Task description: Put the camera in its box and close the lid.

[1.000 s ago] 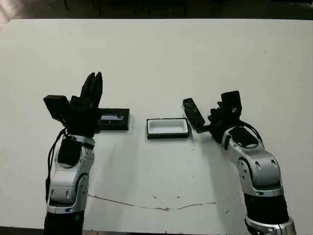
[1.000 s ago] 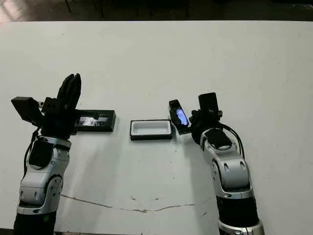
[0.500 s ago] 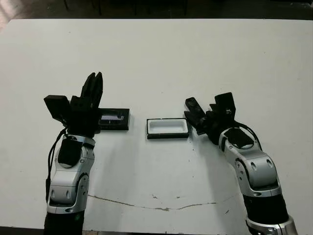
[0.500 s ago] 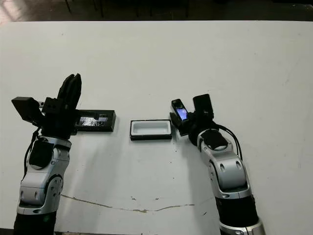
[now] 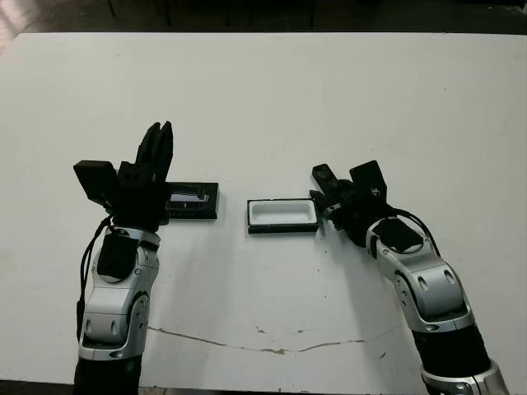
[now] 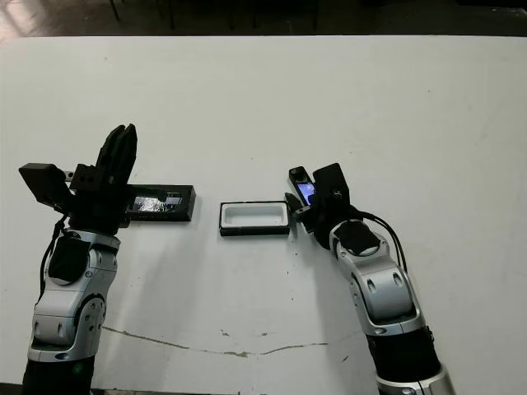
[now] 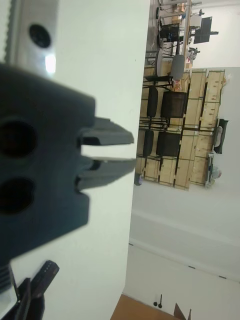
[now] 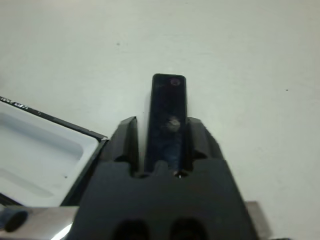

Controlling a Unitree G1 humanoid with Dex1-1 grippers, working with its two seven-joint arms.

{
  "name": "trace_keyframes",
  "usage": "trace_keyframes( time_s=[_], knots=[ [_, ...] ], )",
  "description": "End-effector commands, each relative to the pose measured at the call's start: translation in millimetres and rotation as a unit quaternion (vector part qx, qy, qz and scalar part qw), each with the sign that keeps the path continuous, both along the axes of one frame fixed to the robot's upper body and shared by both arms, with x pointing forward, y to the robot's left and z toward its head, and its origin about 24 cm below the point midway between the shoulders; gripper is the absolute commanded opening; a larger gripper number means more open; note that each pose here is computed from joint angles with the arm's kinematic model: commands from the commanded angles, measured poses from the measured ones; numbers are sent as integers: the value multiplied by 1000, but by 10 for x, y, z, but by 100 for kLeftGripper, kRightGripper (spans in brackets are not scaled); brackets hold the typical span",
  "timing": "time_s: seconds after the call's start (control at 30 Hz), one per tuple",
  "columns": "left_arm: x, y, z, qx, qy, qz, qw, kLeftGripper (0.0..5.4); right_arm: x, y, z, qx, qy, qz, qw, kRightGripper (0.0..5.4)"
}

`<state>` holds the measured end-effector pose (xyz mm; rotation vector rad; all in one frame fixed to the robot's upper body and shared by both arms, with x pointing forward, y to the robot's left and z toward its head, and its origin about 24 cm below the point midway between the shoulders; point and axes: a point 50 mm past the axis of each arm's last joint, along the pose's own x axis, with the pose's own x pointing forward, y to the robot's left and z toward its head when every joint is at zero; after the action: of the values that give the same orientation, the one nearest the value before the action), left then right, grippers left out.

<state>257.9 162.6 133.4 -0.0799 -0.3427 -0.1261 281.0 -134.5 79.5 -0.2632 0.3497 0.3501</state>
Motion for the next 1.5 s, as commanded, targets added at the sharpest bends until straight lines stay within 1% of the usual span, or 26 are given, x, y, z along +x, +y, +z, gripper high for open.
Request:
trace_keyframes(
  time_s=[0.03,0.1,0.3,0.4,0.47,0.57,0.67,0.73,0.8,0.87,0.93,1.03,1.13,1.2,1.33,1.5],
  knots=[
    [-16,40,-57,9,17,7,1000,0,-124,-132,-272,-18,65,-31,997,79],
    [-13,39,-57,10,18,7,1000,0,-134,-136,-274,-10,63,-34,997,60],
    [-14,41,-56,8,19,6,1000,0,-163,-146,-248,-4,53,-23,998,58],
    [-13,45,-55,7,18,7,1000,0,-161,-161,-207,-3,41,-10,999,58],
    [-13,51,-56,11,16,6,1000,0,-147,-187,-140,2,33,-16,999,58],
    [-12,60,-55,13,15,7,1000,0,-116,-247,4,13,2,-16,1000,56],
    [-16,56,-52,10,19,8,1000,0,-67,-339,212,49,-30,-13,998,51],
    [-17,51,-52,10,19,9,1000,0,-38,-387,343,64,-53,1,997,51],
    [-18,43,-56,7,20,8,1000,0,-3,-425,470,80,-75,30,994,51],
    [-18,37,-61,5,20,9,1000,0,37,-439,605,94,-92,77,988,51],
    [-20,33,-66,7,20,11,1000,0,68,-422,703,90,-107,129,982,50],
    [-25,28,-68,9,20,12,1000,0,90,-363,780,72,-114,188,973,49],
    [-28,23,-71,7,20,12,1000,0,108,-275,825,46,-107,241,963,49],
    [-31,23,-73,8,19,11,1000,0,118,-219,854,17,-102,277,955,49],
    [-43,23,-76,6,19,12,1000,0,154,-111,884,-13,-74,329,941,49],
    [-58,33,-84,11,18,18,1000,0,223,-30,871,-42,-39,386,921,49]
  ],
)
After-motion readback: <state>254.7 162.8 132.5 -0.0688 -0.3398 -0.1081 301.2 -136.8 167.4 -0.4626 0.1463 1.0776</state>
